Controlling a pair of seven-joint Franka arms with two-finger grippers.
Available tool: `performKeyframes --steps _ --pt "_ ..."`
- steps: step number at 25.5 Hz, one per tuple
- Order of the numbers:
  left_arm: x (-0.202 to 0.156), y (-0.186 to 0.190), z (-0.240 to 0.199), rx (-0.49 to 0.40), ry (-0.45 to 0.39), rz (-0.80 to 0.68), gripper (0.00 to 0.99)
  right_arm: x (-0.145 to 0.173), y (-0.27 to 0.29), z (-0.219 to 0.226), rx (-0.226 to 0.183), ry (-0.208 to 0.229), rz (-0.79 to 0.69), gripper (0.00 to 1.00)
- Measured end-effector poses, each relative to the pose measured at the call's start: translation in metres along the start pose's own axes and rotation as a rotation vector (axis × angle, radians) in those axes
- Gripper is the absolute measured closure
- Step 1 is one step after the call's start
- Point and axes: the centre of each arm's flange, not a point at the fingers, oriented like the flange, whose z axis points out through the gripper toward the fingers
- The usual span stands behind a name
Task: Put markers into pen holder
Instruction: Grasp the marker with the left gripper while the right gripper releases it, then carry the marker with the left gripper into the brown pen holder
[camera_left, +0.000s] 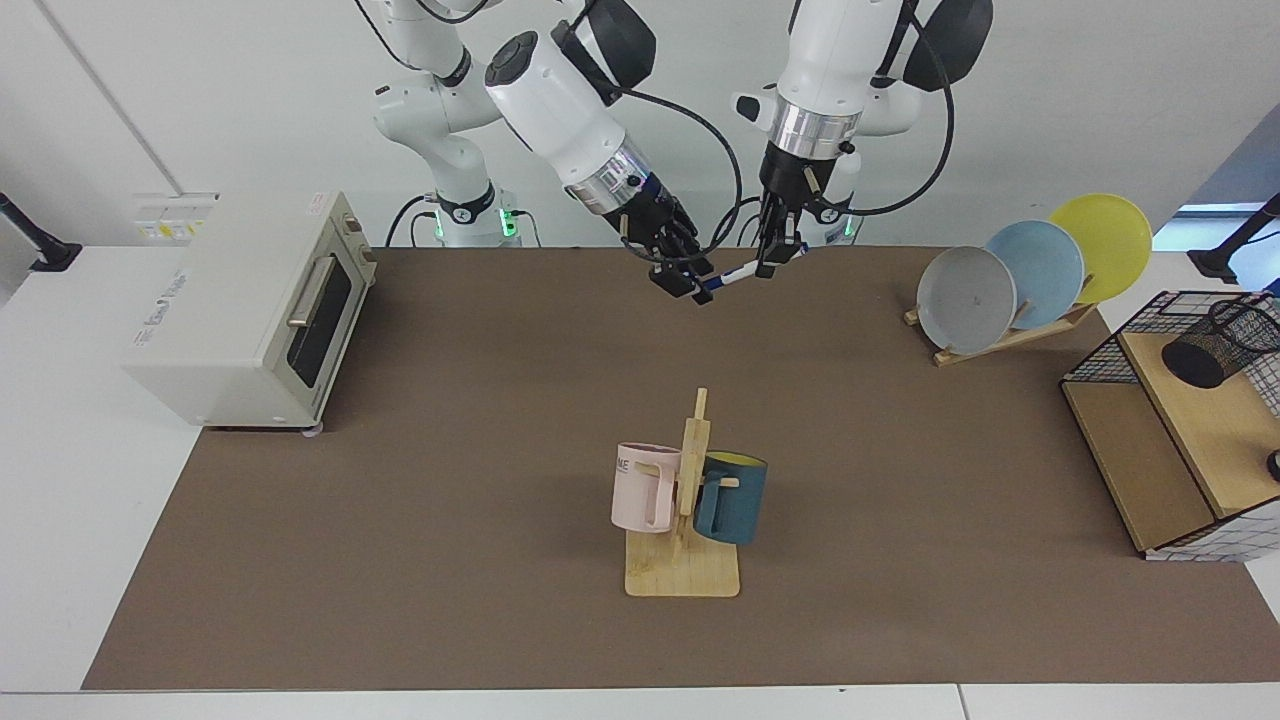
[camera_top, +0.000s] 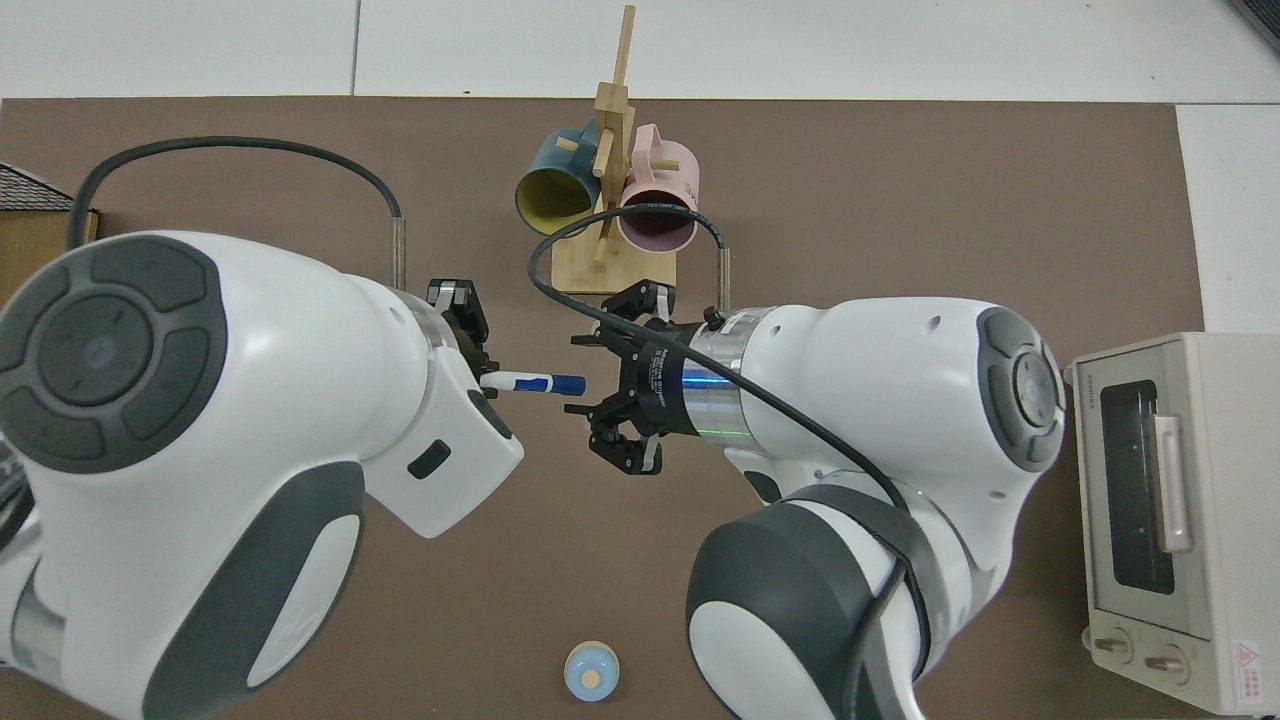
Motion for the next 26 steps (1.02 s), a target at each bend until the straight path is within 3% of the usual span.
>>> performKeyframes --steps 3,6,13,19,22,26 --pt "-0.019 -0.006 0.001 -0.009 -0.009 -0.037 0.828 0.01 -0.003 -0.011 -0.002 0.099 -0.098 0.21" --pt "-0.057 -0.016 0.002 -0.016 -0.022 -0.105 0.828 0.034 -0.01 -0.034 -0.038 0.211 -0.249 0.02" --pt "-0.179 -0.034 0.006 -0.021 -0.135 -0.284 0.828 0.117 -0.035 -0.099 -0.209 0.386 -0.703 0.0" --pt "-0.253 -0.034 0.005 -0.024 -0.283 -0.366 0.828 0.141 -0.042 -0.125 -0.365 0.544 -1.183 0.0" --pt "-0.288 -0.031 0.002 -0.023 -0.357 -0.403 0.828 0.153 -0.048 -0.138 -0.463 0.564 -1.429 0.0" --pt "-0.333 -0.024 -0.005 -0.026 -0.45 -0.424 0.828 0.172 -0.055 -0.153 -0.552 0.531 -1.662 0.0"
